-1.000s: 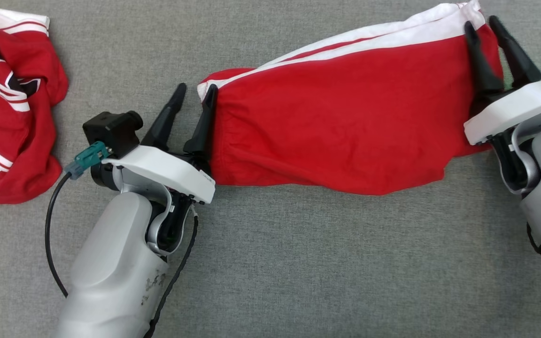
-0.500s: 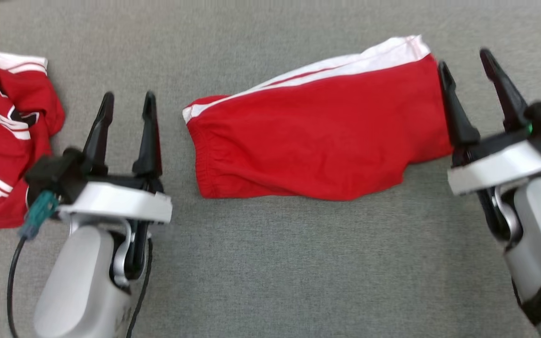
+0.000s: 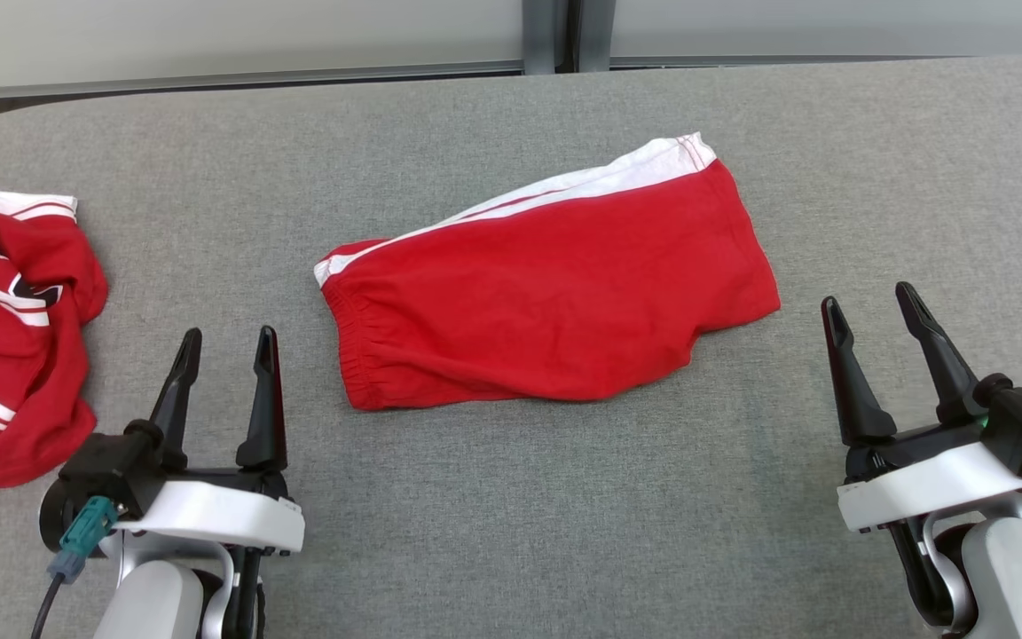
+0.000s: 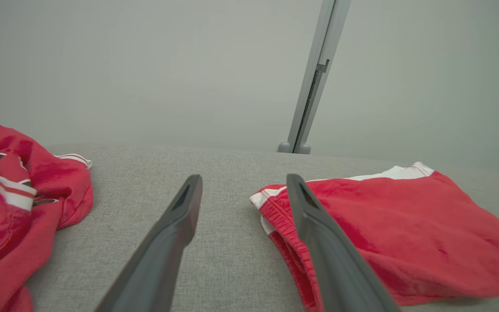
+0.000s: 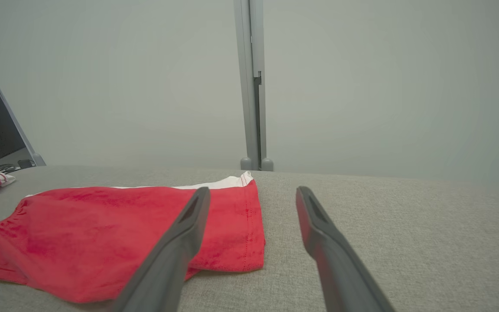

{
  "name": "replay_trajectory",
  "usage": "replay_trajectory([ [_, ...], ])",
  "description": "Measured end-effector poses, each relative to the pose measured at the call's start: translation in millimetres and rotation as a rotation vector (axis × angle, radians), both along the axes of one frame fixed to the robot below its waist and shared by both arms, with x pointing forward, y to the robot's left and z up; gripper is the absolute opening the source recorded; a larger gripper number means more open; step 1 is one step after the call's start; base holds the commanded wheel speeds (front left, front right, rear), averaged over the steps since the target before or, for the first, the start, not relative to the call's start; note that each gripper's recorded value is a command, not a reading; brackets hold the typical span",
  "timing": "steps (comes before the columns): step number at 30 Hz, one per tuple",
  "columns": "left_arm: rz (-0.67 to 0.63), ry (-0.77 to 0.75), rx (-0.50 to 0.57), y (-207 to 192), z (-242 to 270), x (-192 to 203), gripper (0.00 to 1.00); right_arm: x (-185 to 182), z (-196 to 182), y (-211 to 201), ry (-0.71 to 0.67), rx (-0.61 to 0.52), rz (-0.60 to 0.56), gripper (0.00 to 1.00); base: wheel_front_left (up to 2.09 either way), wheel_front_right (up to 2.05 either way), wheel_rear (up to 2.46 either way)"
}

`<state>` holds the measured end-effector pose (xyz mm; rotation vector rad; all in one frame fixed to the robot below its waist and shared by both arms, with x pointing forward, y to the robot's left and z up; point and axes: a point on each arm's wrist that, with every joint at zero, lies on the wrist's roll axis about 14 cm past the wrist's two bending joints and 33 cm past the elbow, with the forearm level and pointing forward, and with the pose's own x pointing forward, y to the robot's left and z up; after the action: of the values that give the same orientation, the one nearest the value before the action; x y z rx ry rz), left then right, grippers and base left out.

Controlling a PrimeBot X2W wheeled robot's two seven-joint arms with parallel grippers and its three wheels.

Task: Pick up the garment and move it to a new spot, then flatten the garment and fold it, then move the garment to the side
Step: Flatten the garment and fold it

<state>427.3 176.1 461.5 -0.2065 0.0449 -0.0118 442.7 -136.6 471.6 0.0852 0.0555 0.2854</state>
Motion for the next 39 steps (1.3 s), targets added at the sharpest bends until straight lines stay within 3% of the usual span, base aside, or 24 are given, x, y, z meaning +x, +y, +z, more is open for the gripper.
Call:
replay_trajectory([
  [20, 0.004, -0.002, 0.013, 1, 1, -4, 1.00, -2, 9, 3, -0.005, 0.010, -0.005, 1.00, 0.00, 0.00, 0.00],
  [29, -0.023, -0.056, -0.006, -9, 13, 25, 1.00, 37, -32, -3, 0.113, -0.026, 0.003, 1.00, 0.00, 0.00, 0.00],
  [39, -0.002, 0.001, -0.006, 1, -13, 36, 1.00, 70, -113, 45, 0.350, -0.026, 0.115, 1.00, 0.00, 0.00, 0.00],
])
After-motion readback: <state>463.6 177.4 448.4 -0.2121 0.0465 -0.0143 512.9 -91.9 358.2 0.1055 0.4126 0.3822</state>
